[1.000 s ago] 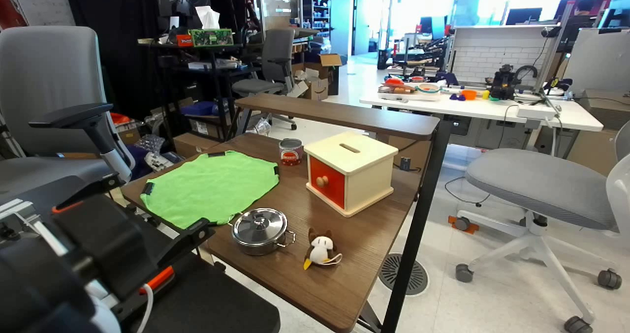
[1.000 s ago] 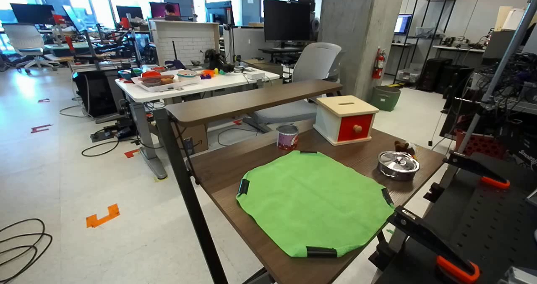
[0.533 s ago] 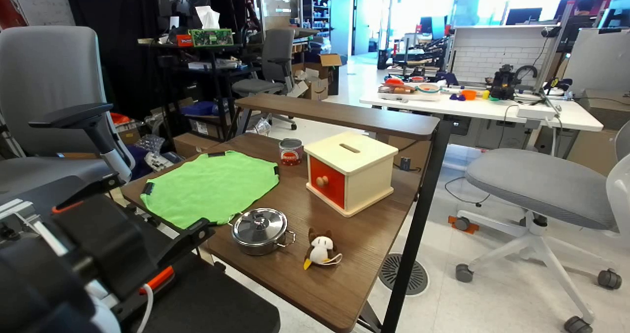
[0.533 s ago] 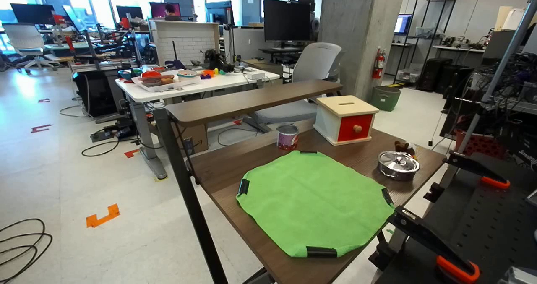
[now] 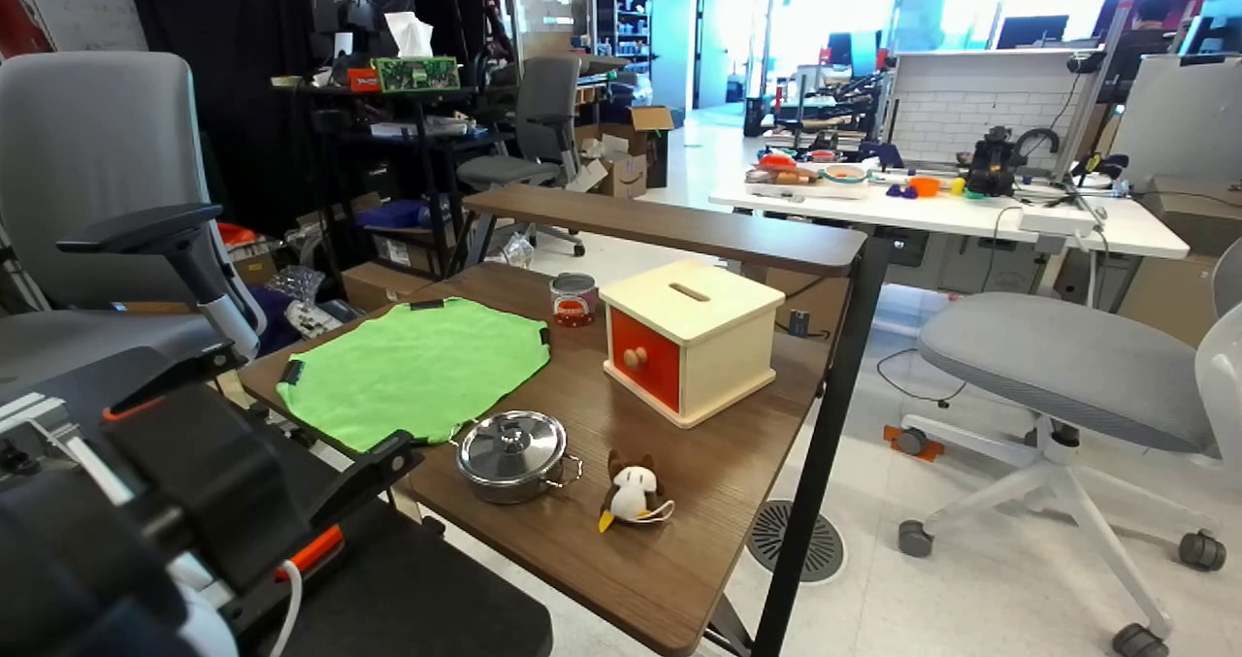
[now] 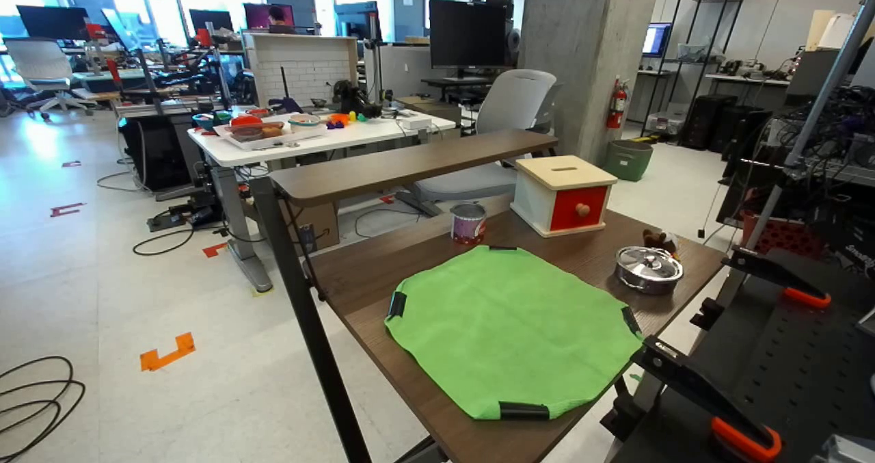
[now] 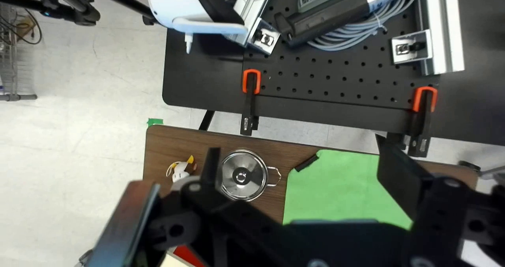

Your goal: Open the drawer

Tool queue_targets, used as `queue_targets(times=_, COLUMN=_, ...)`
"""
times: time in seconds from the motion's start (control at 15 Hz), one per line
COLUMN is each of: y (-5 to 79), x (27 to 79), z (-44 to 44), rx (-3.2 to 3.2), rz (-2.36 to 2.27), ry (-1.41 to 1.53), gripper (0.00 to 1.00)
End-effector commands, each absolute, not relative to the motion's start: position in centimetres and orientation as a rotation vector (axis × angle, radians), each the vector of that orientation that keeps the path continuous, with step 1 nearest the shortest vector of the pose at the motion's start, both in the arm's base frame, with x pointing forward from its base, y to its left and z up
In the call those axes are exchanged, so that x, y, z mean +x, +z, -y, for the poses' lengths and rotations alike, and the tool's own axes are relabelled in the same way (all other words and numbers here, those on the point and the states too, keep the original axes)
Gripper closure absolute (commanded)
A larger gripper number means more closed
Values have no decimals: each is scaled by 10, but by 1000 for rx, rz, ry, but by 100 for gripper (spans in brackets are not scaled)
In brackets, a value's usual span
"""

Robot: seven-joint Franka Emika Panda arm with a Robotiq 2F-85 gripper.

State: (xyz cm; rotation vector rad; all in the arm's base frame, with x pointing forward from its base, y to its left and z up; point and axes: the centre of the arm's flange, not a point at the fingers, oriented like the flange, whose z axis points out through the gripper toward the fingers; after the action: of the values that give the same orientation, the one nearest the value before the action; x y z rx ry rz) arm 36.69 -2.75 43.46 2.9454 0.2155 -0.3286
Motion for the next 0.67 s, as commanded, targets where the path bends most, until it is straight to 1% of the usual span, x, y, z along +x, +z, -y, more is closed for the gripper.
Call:
queue_targets(times=0.0, y=391, x=413, z=38, rx=2922, rz=-199, ry=-320, gripper=0)
queue_targets(times=0.33, y=306, x=448, z=61, rx=2908, rz=-60, ry=-327, gripper=0)
queue_targets(times=0.6, y=255, x=481, z=81, rx=2939, rz=99, ry=-201, gripper=0)
